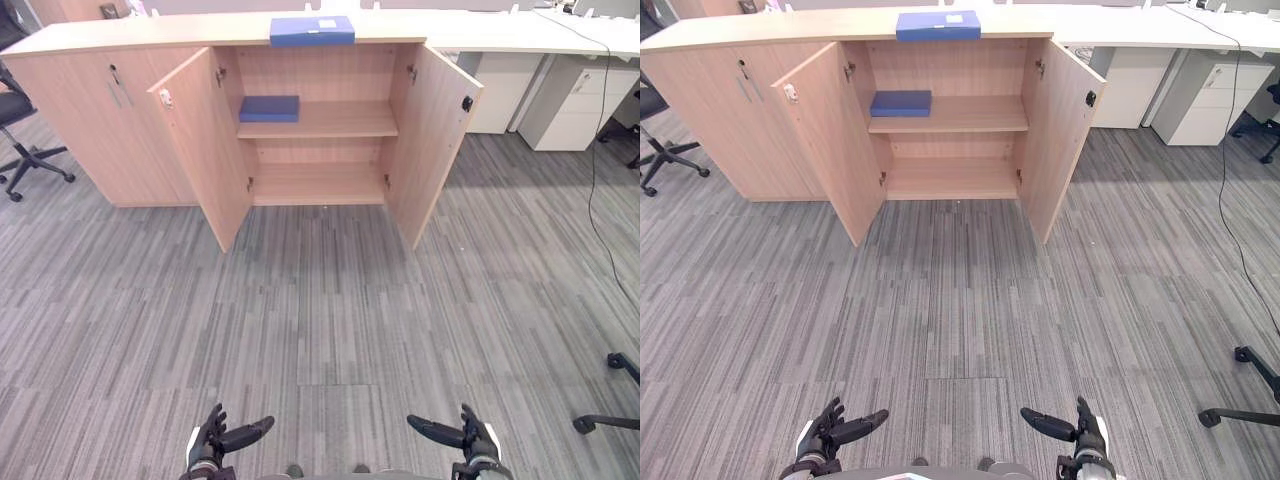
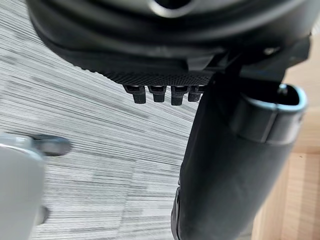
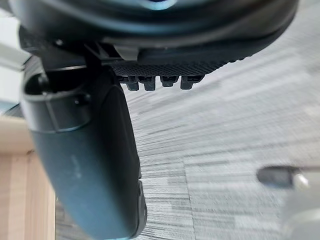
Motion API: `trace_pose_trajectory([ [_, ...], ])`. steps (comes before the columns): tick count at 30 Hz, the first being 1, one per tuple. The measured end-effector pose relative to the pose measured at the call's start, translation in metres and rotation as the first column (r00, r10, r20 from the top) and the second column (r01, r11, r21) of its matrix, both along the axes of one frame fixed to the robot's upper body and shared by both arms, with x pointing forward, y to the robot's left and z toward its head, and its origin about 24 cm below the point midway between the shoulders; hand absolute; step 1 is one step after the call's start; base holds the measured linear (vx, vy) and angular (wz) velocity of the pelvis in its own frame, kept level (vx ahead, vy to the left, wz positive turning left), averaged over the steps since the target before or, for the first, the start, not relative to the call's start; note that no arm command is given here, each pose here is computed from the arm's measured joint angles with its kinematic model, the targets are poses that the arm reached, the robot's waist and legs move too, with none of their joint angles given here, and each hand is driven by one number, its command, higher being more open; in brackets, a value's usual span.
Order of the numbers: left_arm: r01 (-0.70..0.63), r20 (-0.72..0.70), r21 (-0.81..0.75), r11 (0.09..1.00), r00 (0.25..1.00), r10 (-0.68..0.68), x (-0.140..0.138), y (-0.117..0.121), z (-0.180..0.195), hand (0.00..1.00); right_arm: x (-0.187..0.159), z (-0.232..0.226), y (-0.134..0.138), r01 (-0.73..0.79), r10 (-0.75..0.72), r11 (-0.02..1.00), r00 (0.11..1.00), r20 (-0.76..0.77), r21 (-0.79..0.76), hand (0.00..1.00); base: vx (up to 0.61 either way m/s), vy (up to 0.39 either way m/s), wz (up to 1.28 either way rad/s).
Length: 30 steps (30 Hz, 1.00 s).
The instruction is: Walk over to the cabinet, pick up the folder, carry it to the office cabinet, place the folder inside the office cabinet, then close the office cabinet door
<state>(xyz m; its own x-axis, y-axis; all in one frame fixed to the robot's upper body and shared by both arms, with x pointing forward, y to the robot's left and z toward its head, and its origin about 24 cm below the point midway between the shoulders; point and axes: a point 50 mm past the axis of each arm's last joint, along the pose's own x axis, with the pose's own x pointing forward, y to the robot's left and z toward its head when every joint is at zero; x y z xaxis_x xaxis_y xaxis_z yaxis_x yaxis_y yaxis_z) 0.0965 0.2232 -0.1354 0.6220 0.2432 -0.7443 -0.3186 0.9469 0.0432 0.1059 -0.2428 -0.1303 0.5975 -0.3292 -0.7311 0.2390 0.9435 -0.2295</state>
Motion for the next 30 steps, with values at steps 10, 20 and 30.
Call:
trace_pose_trajectory([
  [10, 0.053, 0.027, 0.035, 0.998, 0.998, -0.054, 0.006, 0.007, 0.006, 1.0, 0.008, 0.003, -0.001, -0.085, 0.085, 0.996, 0.996, 0.002, -0.029, 1.0, 0.07, 0.007, -0.03],
  [20, 0.042, 0.097, 0.046, 0.998, 0.994, -0.046, 0.018, 0.001, 0.016, 1.0, 0.033, 0.013, -0.005, -0.053, 0.055, 0.998, 0.996, 0.072, -0.03, 1.0, -0.02, 0.033, -0.07],
  [30, 0.035, 0.184, 0.126, 0.991, 0.981, -0.058, 0.052, 0.017, 0.034, 1.0, 0.036, 0.013, 0.0, -0.057, 0.058, 0.998, 0.995, 0.081, -0.009, 1.0, 0.36, 0.031, 0.3],
])
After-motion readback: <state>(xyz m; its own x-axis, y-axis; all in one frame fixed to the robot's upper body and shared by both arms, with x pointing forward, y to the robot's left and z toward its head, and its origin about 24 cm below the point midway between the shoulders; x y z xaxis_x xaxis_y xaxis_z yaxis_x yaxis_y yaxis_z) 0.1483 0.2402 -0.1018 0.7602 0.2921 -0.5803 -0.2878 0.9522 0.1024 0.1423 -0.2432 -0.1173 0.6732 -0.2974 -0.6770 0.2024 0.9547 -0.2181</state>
